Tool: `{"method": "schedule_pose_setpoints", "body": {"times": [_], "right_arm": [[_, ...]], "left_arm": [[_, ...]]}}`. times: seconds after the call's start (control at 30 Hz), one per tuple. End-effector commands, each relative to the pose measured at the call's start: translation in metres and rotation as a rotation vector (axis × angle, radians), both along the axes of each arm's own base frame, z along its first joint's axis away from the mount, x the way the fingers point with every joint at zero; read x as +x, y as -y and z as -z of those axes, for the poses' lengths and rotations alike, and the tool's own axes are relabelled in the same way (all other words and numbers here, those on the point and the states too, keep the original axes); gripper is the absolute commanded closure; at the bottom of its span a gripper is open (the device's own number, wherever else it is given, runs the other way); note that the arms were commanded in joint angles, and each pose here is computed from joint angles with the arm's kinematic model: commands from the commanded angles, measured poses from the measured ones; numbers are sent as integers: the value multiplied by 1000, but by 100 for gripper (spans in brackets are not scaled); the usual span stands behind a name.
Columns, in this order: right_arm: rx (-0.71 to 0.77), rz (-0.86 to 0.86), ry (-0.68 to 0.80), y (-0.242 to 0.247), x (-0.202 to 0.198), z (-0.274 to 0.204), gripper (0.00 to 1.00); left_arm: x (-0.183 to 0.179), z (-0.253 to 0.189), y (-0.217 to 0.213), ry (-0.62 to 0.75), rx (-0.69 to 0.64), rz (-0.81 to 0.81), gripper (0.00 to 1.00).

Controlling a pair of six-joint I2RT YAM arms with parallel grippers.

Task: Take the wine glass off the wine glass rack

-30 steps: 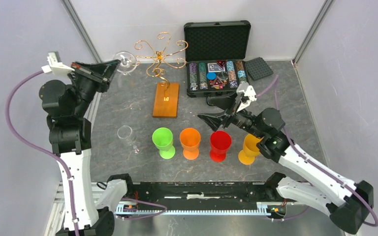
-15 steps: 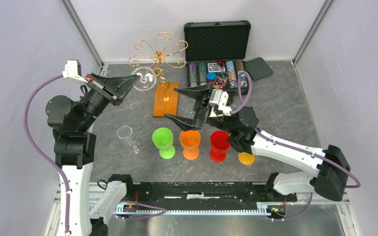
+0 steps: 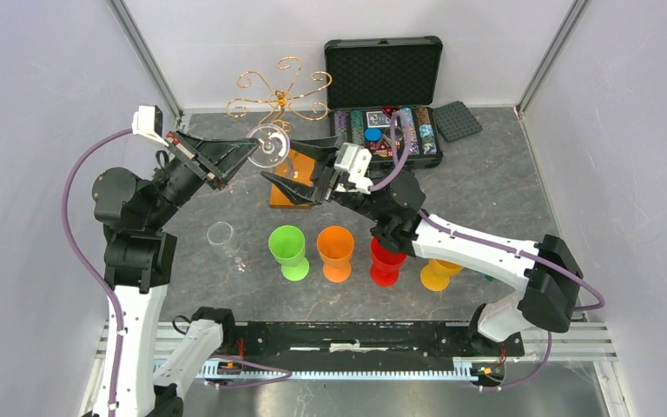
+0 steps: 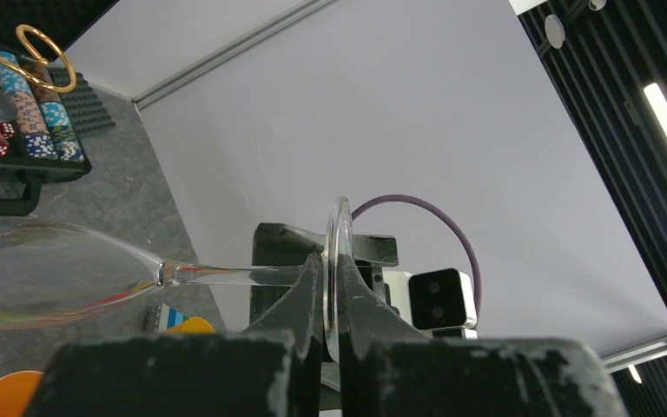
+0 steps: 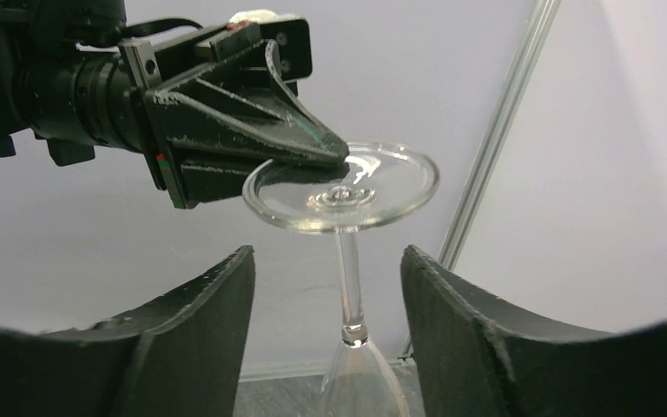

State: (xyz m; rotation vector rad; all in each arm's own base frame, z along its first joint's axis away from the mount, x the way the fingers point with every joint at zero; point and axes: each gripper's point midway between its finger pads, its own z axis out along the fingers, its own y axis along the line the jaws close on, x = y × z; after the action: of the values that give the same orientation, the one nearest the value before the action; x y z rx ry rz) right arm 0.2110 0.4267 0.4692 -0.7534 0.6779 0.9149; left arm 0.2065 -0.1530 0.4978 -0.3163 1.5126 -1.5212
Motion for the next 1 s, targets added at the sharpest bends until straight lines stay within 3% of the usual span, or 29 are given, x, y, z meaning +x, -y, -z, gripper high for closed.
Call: {"method": "schedule_pose_setpoints", "body": {"times": [0.0, 0.27, 0.4, 0.47, 0.6, 0.63, 0.77, 0.97], "right_arm": [[2, 49, 2, -5, 9, -8, 37], [20, 57, -41, -18, 22, -24, 58], [68, 77, -56, -12, 25, -31, 88], [112, 86, -64, -2, 23, -37, 100], [213, 122, -94, 22, 23, -50, 100], [242, 127, -98, 30, 22, -54, 100], [356, 167, -141, 62, 21, -64, 100], [586, 218, -252, 126, 19, -70, 100]], "left_arm": [[-21, -23, 5, 88, -30, 55, 98], [-29, -31, 7, 110, -41, 79, 98], [-31, -34, 6, 123, -40, 81, 97], [-32, -37, 5, 143, -35, 66, 83], [-29, -36, -2, 164, -10, -6, 40], [-27, -33, -3, 160, -2, -18, 34], [-17, -21, -3, 142, 21, -25, 15], [-4, 1, -1, 148, 76, -33, 1]]}}
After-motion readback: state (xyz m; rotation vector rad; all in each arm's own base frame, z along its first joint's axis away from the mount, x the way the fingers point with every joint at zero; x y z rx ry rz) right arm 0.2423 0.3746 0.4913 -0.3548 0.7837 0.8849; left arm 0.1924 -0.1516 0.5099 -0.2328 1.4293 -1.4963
